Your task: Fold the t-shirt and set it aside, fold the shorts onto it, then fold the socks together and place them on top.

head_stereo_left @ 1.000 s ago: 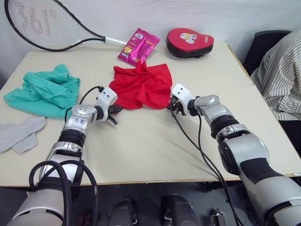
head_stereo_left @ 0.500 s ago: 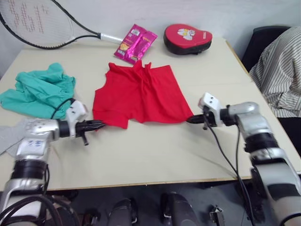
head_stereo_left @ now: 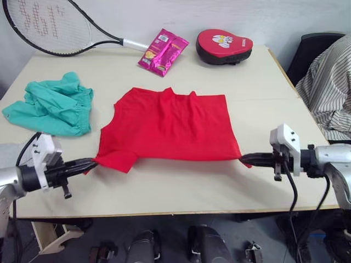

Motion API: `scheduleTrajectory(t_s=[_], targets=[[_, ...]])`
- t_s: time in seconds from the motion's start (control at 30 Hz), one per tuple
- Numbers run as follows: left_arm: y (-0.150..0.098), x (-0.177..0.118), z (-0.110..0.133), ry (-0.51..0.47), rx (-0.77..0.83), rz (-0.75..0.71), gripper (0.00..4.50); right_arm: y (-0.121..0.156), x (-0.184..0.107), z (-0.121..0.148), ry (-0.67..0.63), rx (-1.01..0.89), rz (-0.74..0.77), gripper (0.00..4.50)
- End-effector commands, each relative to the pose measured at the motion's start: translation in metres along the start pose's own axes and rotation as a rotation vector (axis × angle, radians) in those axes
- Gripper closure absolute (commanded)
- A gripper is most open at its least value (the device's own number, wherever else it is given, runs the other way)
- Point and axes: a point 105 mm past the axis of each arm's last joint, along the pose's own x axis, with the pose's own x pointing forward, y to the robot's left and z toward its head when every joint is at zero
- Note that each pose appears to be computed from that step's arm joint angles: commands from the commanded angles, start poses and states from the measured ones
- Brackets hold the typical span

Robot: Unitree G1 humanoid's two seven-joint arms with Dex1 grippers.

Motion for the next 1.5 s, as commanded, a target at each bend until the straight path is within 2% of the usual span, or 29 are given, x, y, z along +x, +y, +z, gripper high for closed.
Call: scheduleTrajectory(t_s=[0.03, 0.13, 0.27, 0.4, 0.47, 0.53, 0.63, 0.7, 0.77, 0.83, 0.9, 0.97, 1.0, 1.07, 1.1, 1.2, 1.23, 1.3, 1.37, 1.4, 1.47, 1.5], targets=[[-0.013, -0.009, -0.011, 0.082, 0.026, -0.029, 4.47, 0.015, -0.008, -0.004, 0.039, -0.027, 0.047, 4.5], [-0.016, -0.006, -0.02, 0.086, 0.028, -0.034, 4.47, 0.023, -0.005, -0.019, 0.105, -0.028, 0.088, 4.5], [-0.019, 0.002, -0.017, 0.084, 0.027, -0.067, 4.47, 0.024, 0.0, -0.019, 0.092, -0.037, 0.107, 4.5], [-0.005, 0.016, 0.005, 0.029, 0.082, -0.067, 4.47, -0.013, 0.003, 0.004, 0.007, -0.164, -0.051, 4.5], [0.013, 0.026, 0.029, -0.052, 0.153, -0.006, 4.47, -0.035, 0.0, 0.026, -0.075, -0.226, -0.137, 4.5], [0.038, 0.038, 0.069, -0.177, 0.246, 0.092, 4.47, -0.063, -0.007, 0.057, -0.172, -0.295, -0.254, 4.5], [0.086, 0.048, 0.151, -0.382, 0.407, 0.334, 4.47, -0.114, -0.029, 0.119, -0.312, -0.44, -0.528, 4.5], [0.111, 0.042, 0.209, -0.51, 0.487, 0.515, 4.47, -0.14, -0.052, 0.163, -0.435, -0.504, -0.725, 4.5], [0.128, 0.03, 0.255, -0.559, 0.591, 0.719, 4.47, -0.151, -0.075, 0.202, -0.561, -0.558, -0.861, 4.5], [0.123, 0.009, 0.307, -0.717, 0.691, 0.863, 4.47, -0.15, -0.099, 0.24, -0.672, -0.642, -0.998, 4.5], [0.103, -0.014, 0.348, -0.889, 0.78, 0.917, 4.47, -0.141, -0.122, 0.268, -0.769, -0.742, -1.107, 4.5], [0.085, -0.03, 0.368, -0.961, 0.911, 0.951, 4.47, -0.13, -0.136, 0.282, -0.823, -0.83, -1.163, 4.5], [0.076, -0.034, 0.37, -0.942, 1.032, 0.97, 4.47, -0.127, -0.139, 0.283, -0.819, -0.87, -1.174, 4.5], [0.069, -0.027, 0.357, -0.84, 1.228, 0.928, 4.47, -0.122, -0.14, 0.277, -0.793, -0.946, -1.163, 4.5], [0.069, -0.024, 0.349, -0.817, 1.25, 0.893, 4.47, -0.12, -0.136, 0.27, -0.766, -0.977, -1.135, 4.5], [0.081, -0.02, 0.315, -0.791, 1.162, 0.803, 4.47, -0.125, -0.11, 0.23, -0.633, -0.982, -1.003, 4.5], [0.086, -0.008, 0.281, -0.693, 1.144, 0.709, 4.47, -0.126, -0.09, 0.2, -0.515, -0.997, -0.905, 4.5], [0.084, 0.006, 0.231, -0.565, 1.084, 0.551, 4.47, -0.121, -0.065, 0.157, -0.365, -1.0, -0.764, 4.5], [0.074, 0.014, 0.184, -0.466, 0.963, 0.423, 4.47, -0.111, -0.051, 0.121, -0.303, -0.948, -0.667, 4.5], [0.064, 0.02, 0.151, -0.381, 0.878, 0.344, 4.47, -0.101, -0.039, 0.093, -0.246, -0.914, -0.585, 4.5], [0.04, 0.026, 0.106, -0.248, 0.767, 0.224, 4.47, -0.082, -0.024, 0.055, -0.176, -0.832, -0.47, 4.5], [0.029, 0.028, 0.094, -0.204, 0.734, 0.183, 4.47, -0.075, -0.02, 0.044, -0.157, -0.794, -0.437, 4.5]])
